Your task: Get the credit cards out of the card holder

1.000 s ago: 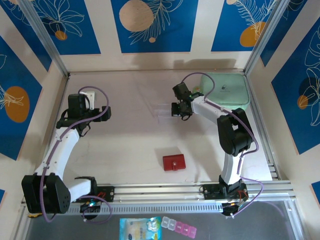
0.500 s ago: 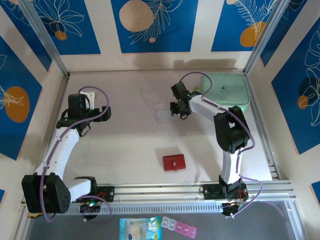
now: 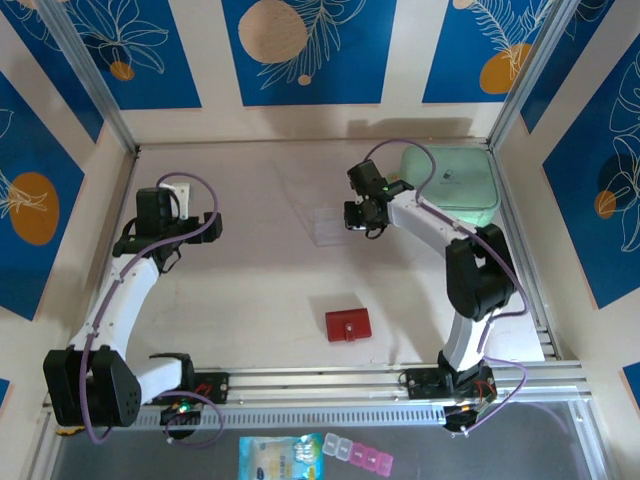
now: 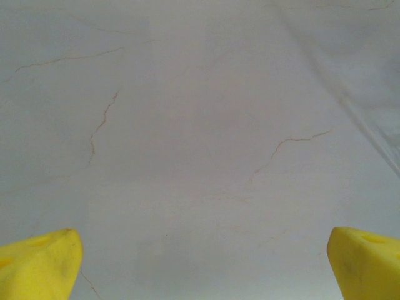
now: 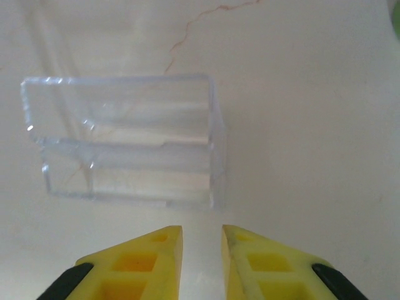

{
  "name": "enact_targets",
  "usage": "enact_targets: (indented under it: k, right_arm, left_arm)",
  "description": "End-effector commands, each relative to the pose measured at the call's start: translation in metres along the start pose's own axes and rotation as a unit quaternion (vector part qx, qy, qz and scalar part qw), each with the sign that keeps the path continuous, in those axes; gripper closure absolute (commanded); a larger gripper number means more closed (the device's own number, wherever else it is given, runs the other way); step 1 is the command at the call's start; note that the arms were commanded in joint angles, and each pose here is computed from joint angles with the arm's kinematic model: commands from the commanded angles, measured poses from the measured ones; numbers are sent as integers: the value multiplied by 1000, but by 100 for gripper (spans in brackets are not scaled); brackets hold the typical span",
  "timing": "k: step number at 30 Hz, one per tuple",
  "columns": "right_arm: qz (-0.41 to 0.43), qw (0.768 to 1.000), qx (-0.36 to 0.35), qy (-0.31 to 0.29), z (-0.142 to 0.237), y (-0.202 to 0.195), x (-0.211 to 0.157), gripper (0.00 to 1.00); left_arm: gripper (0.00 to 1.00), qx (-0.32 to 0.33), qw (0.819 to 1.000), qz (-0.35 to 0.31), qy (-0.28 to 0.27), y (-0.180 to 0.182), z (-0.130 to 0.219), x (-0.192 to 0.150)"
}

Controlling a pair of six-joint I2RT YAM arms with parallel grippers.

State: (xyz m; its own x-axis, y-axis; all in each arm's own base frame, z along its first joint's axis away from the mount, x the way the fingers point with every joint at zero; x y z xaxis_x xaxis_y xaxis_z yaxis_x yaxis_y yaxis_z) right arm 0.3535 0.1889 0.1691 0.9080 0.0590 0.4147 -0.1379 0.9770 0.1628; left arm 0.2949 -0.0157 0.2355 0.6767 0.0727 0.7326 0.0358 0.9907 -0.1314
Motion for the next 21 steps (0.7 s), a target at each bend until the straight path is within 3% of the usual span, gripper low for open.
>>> enact_targets:
  k: [1,8,15,17,21]
  right_arm:
    - [-13,999,23,47,18,10,-35,75]
    - [-51,989,71,119,46,31,-112,68]
    - [-65,970,119,204,65,47,-188,52]
    - [-60,964,128,224,67,49,-205,45]
    - [-50,954,151,255,64,51,-235,18]
  left_arm:
    - [0,-11,1000,6,-16,-4,7,4]
    - [0,-27,999,11,-29,-8,13,7]
    - [0,-38,998,13,-40,-11,20,9]
    - [0,-41,998,14,-41,-12,21,9]
    - [0,-53,997,16,-46,-14,25,11]
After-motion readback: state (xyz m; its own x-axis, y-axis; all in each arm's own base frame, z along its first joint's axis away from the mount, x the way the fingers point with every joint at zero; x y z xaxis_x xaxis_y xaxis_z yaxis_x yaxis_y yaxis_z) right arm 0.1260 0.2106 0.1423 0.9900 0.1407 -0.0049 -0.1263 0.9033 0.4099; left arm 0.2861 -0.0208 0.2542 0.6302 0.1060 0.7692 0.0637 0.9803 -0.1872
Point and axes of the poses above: each hand's point on the last joint's axis, 136 mm out from that joint toward the fingers, its own z axis back along the fingers, its own y axis along the line the jaws close on, x = y × z, the point moved 7 cm from there along z, back along the fingers, and after that the axes turned 2 degrees about z, right-handed, at the moved point
